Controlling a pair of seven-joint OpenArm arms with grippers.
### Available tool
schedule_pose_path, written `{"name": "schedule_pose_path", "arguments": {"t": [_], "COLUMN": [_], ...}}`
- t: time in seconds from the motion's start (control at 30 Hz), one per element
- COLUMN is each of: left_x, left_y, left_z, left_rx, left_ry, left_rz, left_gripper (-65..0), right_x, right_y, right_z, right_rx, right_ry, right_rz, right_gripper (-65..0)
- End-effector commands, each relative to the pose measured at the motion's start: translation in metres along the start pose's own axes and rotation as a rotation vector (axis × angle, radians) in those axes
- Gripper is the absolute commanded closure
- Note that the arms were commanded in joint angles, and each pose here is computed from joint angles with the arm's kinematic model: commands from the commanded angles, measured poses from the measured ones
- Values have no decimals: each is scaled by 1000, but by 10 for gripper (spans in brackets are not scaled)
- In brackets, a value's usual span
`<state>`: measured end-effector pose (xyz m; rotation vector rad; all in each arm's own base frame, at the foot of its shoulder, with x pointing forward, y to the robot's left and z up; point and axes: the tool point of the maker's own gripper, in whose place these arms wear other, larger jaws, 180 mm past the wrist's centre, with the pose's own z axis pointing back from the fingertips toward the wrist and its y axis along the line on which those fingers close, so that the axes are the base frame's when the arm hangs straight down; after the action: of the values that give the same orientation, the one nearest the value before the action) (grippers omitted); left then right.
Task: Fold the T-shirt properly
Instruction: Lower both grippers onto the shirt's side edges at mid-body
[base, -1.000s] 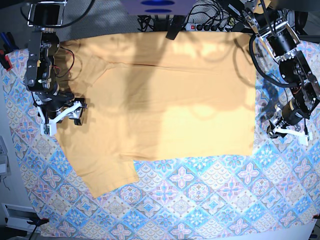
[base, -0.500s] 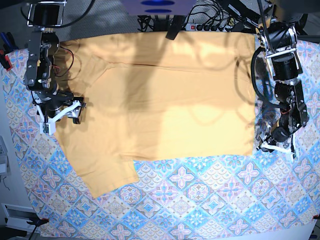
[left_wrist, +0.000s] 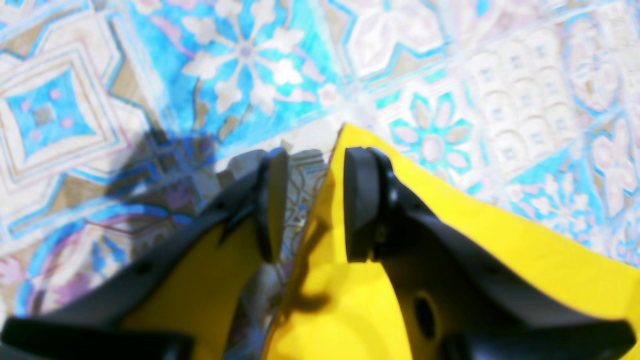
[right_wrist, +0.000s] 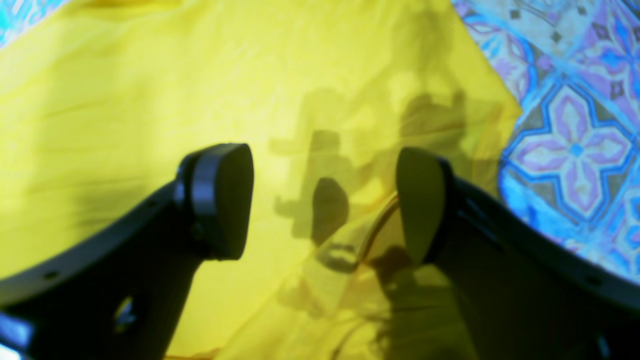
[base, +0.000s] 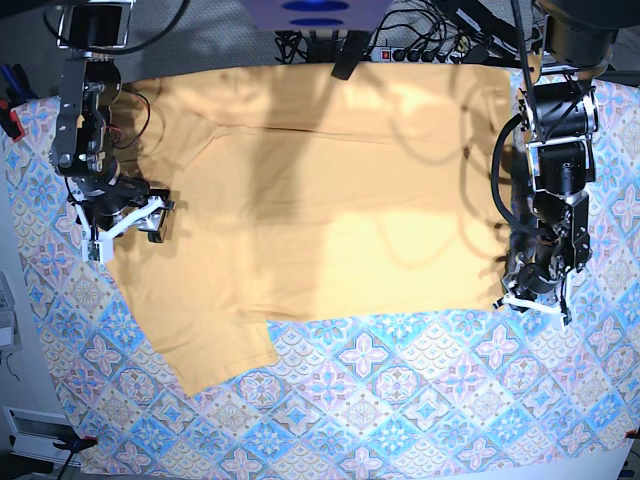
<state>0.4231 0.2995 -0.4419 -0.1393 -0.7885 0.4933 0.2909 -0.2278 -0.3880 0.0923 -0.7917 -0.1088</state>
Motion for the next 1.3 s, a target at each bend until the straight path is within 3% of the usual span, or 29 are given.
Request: {"name": "schedule_pose_path", "arguments": {"t": [0.0, 0.73, 0.87, 1.27], "left_x": [20, -34, -52, -46], "left_y": [-15, 8, -1, -20], "left_z": [-1, -8, -10, 0], "left_rx": [-32, 20, 6, -53], "left_ry": [-57, 0, 28, 62], "left_rz": [-6, 36, 38, 1], "left_gripper": [-181, -182, -179, -172], "right_x": [16, 20, 20, 20], "right_y": [2, 4, 4, 4], "right_z": [3, 5, 5, 5], "right_rx": [9, 12, 13, 13], "right_ry": [-50, -60, -62, -62], "right_rz": [13, 18, 19, 17], "right_gripper": [-429, -429, -429, -429]}}
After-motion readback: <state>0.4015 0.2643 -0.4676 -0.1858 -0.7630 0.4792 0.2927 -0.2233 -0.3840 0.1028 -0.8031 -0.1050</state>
